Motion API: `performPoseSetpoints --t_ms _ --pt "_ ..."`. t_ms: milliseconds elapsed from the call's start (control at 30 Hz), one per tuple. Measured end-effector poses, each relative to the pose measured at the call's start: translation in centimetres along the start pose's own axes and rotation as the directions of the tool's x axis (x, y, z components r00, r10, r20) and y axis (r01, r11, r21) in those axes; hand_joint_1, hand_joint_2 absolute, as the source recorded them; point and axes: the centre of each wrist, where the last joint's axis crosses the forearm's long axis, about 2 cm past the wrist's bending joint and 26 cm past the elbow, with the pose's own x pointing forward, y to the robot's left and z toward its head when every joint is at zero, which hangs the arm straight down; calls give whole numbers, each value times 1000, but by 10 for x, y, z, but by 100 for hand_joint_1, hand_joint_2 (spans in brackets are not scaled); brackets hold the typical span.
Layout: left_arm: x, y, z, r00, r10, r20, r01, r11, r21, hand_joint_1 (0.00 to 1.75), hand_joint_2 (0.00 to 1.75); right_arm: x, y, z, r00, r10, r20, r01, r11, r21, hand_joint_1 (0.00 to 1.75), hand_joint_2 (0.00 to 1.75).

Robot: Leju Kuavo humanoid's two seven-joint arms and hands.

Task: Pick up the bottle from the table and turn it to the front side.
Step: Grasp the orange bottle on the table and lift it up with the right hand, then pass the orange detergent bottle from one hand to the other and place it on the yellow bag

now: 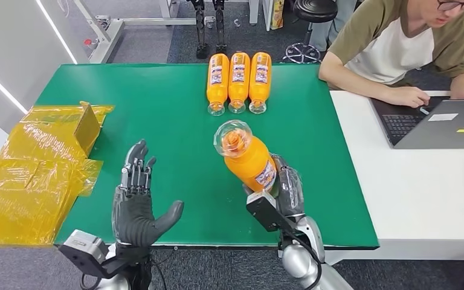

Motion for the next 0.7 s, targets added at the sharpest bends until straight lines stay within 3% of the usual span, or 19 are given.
performPoseSetpoints --t_ms 267,467,700 --pt "3 -20 -14 995 76 60 -63 979 -191 0 175 21 17 8 1000 -12 -3 12 988 153 175 175" --pt "-2 -22 -20 992 115 47 -102 971 -217 0 175 33 27 12 998 -8 70 -14 952 307 175 175" --pt "-7 -19 -23 993 117 34 -107 971 -215 0 175 40 32 15 991 -1 134 -51 922 383 174 175"
